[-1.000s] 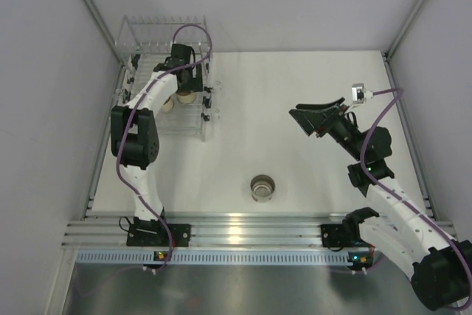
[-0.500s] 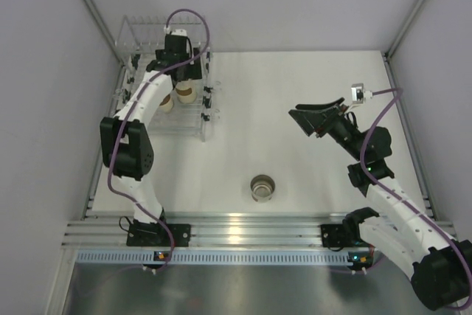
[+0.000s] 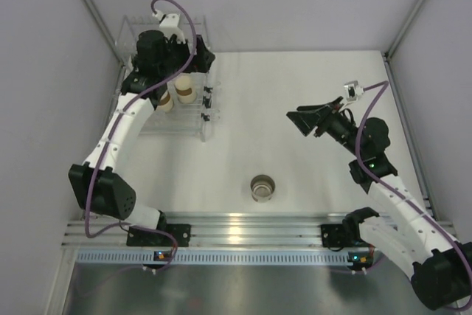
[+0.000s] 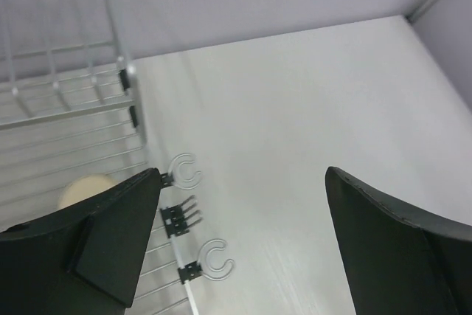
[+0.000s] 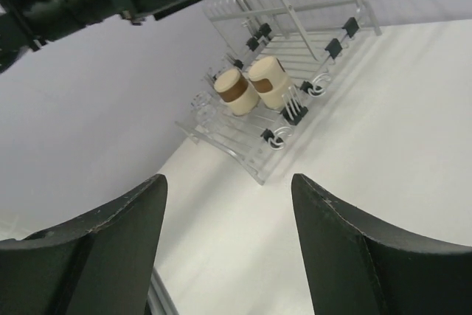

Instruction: Load the cups into the dish rack

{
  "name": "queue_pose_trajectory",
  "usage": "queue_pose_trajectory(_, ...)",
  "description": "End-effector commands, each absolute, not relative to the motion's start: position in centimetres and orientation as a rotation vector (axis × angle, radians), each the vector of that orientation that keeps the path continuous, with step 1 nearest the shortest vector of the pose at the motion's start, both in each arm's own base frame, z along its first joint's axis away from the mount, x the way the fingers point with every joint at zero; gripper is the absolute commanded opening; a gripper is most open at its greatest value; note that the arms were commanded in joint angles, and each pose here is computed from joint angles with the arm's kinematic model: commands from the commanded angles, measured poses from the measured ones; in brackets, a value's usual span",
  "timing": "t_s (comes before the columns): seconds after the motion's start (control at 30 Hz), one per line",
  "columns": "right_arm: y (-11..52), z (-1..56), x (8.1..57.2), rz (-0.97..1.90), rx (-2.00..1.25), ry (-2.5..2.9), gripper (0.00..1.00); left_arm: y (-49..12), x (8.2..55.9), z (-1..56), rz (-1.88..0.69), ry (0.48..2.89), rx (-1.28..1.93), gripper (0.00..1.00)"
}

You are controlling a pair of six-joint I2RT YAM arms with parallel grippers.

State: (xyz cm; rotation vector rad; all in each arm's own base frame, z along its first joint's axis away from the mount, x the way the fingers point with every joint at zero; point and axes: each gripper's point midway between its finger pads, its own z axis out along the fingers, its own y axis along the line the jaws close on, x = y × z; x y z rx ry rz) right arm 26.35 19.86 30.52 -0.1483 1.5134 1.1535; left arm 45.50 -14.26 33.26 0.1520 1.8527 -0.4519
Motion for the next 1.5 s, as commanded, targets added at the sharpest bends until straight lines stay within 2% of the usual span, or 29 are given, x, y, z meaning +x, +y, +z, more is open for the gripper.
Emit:
queue_pose_trajectory(0.0,18.6,31.4,27.1,1.000,-0.198,1.531,0.69,-18.6,40.1,38.0,-0.744,1.687,0.388,0.98)
queue_pose_trajectory(0.07,17.8,30.3,27.2,0.926,-0.186,1.583,0.79,-19.0,38.1,38.3,-0.790,1.652,0.433,0.98)
queue_pose_trajectory(0.2,17.9,28.2,26.5,0.864,-0.199,1.668,0.83,-19.5,34.9,36.5,-0.886,1.591,0.456,0.98)
queue_pose_trajectory(0.37,19.1,22.3,26.0,0.718,-0.197,1.885,0.82,-19.5,35.0,34.2,-0.897,1.635,0.435,0.98)
queue_pose_trajectory(0.6,22.3,16.8,21.5,0.680,-0.246,2.079,0.79,-20.0,34.0,35.3,-0.960,1.599,0.441,0.98)
queue_pose_trajectory(1.13,24.5,11.5,17.0,0.623,-0.324,2.260,0.77,-19.7,33.8,35.8,-0.941,1.583,0.427,0.98)
queue_pose_trajectory(1.33,25.3,10.2,16.3,0.589,-0.355,2.294,0.72,-19.7,33.9,35.7,-0.941,1.585,0.427,0.98)
queue_pose_trajectory(1.43,25.4,9.8,16.1,0.575,-0.363,2.305,0.63,-19.7,33.9,35.7,-0.939,1.585,0.426,0.98)
queue_pose_trajectory(1.47,25.4,9.8,16.0,0.573,-0.363,2.307,0.56,-19.7,33.9,35.7,-0.939,1.586,0.426,0.98)
